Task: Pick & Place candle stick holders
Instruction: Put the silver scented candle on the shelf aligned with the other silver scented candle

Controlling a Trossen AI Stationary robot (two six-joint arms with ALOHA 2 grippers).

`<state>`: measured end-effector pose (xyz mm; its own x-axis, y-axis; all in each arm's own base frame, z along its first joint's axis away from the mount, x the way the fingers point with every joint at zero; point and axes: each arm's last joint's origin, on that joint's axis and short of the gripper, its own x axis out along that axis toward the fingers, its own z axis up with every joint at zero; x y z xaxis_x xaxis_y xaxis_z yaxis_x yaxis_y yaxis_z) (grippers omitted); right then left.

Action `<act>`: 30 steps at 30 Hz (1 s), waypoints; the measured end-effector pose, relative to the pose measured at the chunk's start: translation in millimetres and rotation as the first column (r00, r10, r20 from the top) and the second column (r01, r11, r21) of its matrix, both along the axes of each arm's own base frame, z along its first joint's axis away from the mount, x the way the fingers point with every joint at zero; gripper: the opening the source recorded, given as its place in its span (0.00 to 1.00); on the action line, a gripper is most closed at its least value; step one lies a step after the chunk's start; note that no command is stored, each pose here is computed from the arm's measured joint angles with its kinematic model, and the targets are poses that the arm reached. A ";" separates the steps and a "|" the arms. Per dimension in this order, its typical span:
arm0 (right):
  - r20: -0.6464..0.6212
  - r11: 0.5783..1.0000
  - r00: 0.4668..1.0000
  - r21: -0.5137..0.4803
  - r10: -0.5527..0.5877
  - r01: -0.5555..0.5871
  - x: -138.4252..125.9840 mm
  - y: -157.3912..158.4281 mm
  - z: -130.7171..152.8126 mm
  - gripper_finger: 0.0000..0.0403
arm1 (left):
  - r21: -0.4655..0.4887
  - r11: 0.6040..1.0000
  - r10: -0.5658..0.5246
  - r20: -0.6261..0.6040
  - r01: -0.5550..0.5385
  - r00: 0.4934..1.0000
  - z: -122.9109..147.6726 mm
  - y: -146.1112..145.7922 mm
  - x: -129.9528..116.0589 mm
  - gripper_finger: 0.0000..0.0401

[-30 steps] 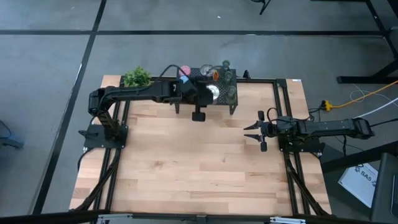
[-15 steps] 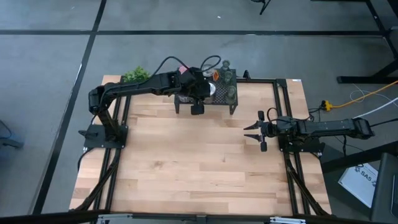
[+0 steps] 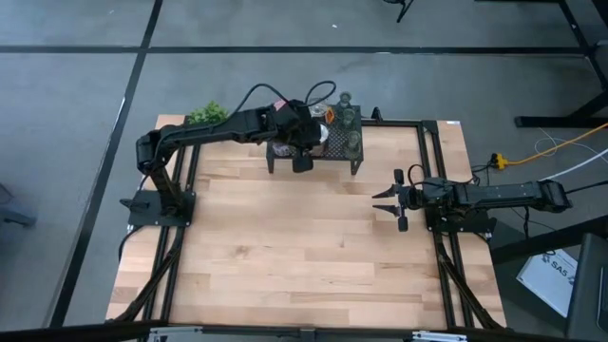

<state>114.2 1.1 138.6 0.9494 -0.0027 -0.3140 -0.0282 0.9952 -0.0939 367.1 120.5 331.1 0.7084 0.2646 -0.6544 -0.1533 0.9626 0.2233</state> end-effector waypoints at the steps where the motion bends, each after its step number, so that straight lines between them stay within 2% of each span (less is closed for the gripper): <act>1: 0.000 1.000 1.000 0.000 0.000 0.000 0.0 0.0 0.0 0.33 | 0.000 1.000 0.002 0.001 -0.002 1.000 0.1 0.7 -0.2 0.00; 30: 0.000 1.000 1.000 0.000 0.000 0.000 0.0 0.0 0.0 0.33 | -0.074 0.996 0.047 0.024 -0.045 0.999 -6.8 6.8 4.7 0.00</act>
<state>114.2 1.1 138.6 0.9494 -0.0027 -0.3140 -0.0283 0.9952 -0.0941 371.8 127.4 324.3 0.7135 0.2492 -0.6548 -0.2027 0.9681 0.1476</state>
